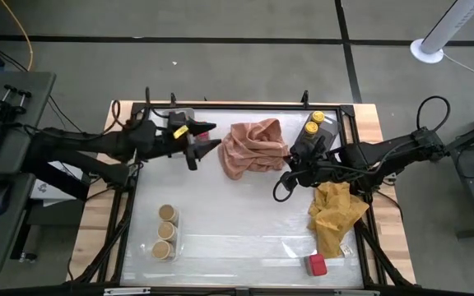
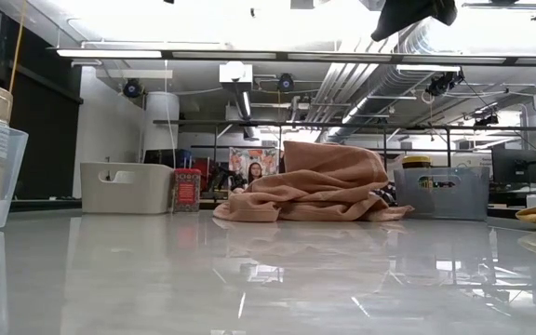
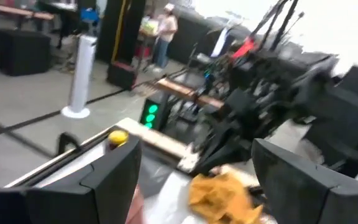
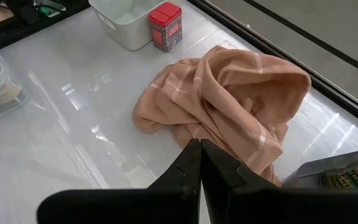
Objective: Sort spices by type
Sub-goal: Put the top red seasoning can into the gray bin
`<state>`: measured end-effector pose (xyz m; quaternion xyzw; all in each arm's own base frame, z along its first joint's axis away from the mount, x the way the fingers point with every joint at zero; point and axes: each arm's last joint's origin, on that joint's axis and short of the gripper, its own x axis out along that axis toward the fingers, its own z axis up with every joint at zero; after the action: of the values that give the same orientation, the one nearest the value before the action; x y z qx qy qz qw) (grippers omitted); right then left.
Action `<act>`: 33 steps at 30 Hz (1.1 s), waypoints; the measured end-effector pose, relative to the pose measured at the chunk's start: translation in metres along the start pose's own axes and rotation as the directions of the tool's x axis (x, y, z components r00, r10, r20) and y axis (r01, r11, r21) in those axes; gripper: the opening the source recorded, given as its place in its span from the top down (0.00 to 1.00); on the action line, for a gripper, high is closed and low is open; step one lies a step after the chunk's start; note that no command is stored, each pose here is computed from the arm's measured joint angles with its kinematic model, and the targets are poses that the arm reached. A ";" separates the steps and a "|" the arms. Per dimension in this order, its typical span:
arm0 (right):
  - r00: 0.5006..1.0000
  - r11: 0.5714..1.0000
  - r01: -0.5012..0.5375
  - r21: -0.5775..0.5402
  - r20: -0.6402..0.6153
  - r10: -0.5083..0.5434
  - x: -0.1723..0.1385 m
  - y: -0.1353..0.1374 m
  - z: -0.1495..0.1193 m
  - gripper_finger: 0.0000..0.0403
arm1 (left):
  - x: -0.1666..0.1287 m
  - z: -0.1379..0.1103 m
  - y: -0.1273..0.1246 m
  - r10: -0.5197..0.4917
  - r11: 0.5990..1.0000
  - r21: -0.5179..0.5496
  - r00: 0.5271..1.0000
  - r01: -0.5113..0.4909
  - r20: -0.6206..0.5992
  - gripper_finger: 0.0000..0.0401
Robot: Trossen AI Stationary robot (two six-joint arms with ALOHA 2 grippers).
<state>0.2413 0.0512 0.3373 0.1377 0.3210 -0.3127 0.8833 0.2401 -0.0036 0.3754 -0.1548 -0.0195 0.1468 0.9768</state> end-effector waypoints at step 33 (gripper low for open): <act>1.000 0.999 0.012 0.053 0.017 -0.013 0.000 0.000 0.001 1.00 | 0.030 -0.044 0.038 0.329 0.944 0.112 0.906 -0.310 -0.267 0.27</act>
<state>0.2415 0.0508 0.3378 0.1565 0.3057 -0.3277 0.8801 0.2613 0.0269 0.3212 -0.1424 0.1502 0.2821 0.9368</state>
